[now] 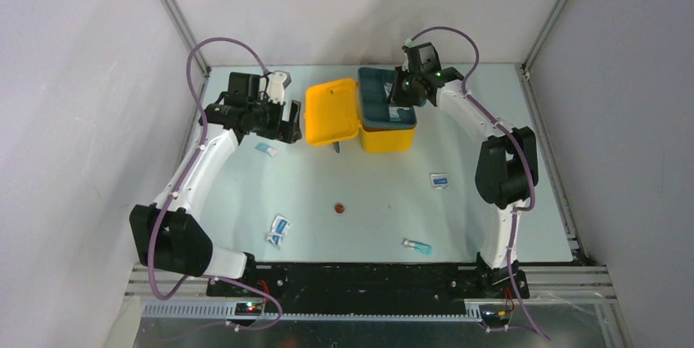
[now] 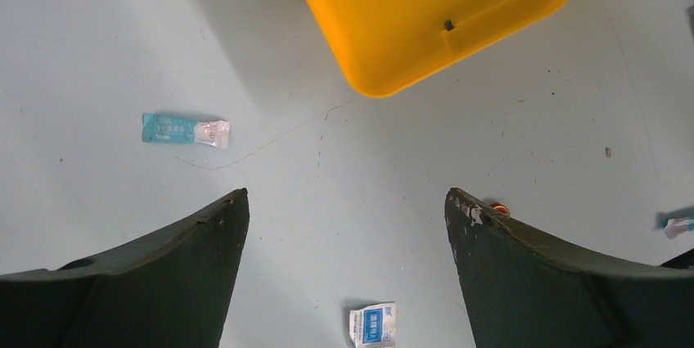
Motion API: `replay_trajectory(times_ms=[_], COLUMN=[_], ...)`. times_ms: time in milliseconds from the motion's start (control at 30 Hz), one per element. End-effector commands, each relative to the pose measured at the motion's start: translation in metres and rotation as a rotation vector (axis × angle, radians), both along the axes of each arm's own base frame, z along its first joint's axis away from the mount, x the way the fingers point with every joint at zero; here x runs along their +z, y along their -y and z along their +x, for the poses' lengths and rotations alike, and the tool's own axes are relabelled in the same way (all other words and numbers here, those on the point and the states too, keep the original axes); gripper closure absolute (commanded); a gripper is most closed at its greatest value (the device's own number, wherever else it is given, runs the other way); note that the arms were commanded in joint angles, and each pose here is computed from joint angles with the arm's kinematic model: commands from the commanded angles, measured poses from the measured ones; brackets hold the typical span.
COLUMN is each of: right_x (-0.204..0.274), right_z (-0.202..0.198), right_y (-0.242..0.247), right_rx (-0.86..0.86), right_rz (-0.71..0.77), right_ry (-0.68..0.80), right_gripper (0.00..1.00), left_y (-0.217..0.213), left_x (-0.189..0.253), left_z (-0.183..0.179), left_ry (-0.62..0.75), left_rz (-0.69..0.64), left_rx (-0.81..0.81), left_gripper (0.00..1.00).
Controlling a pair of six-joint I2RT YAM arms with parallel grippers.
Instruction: Organize the medicine kit
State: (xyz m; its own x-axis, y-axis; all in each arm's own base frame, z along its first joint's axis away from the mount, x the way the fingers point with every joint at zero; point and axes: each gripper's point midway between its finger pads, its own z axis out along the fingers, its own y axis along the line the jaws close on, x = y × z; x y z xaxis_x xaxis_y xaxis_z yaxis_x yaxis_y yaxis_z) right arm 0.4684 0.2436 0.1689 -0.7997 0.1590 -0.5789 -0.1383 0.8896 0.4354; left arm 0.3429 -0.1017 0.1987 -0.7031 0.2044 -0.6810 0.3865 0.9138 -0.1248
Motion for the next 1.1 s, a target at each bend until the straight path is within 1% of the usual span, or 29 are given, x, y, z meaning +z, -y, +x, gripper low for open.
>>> replay_trajectory(times_ms=[0, 100, 267, 467, 533, 733, 1067], right_x=[0.011, -0.004, -0.018, -0.028, -0.019, 0.006, 0.026], right_z=[0.008, 0.011, 0.013, 0.012, 0.013, 0.011, 0.011], right_y=[-0.007, -0.005, 0.001, 0.01, 0.015, 0.019, 0.01], right_rx=[0.041, 0.038, 0.019, -0.05, -0.083, -0.114, -0.127], right_rz=[0.034, 0.002, -0.067, -0.137, -0.162, -0.189, -0.2], right_ry=[0.056, 0.038, 0.026, 0.006, 0.023, 0.066, 0.116], right_gripper=[0.91, 0.92, 1.0, 1.0, 1.0, 1.0, 1.0], left_y=[0.005, 0.004, 0.003, 0.003, 0.003, 0.006, 0.01], left_x=[0.02, 0.021, 0.02, 0.019, 0.021, 0.021, 0.023], left_z=[0.013, 0.012, 0.011, 0.011, 0.012, 0.013, 0.015], left_ry=[0.061, 0.064, 0.067, 0.063, 0.068, 0.059, 0.057], left_rz=[-0.035, -0.033, -0.025, -0.028, -0.029, -0.044, -0.061], left_rx=[0.0, 0.001, 0.002, 0.0, 0.0, -0.005, -0.006], left_gripper=[0.06, 0.07, 0.07, 0.07, 0.06, 0.07, 0.07])
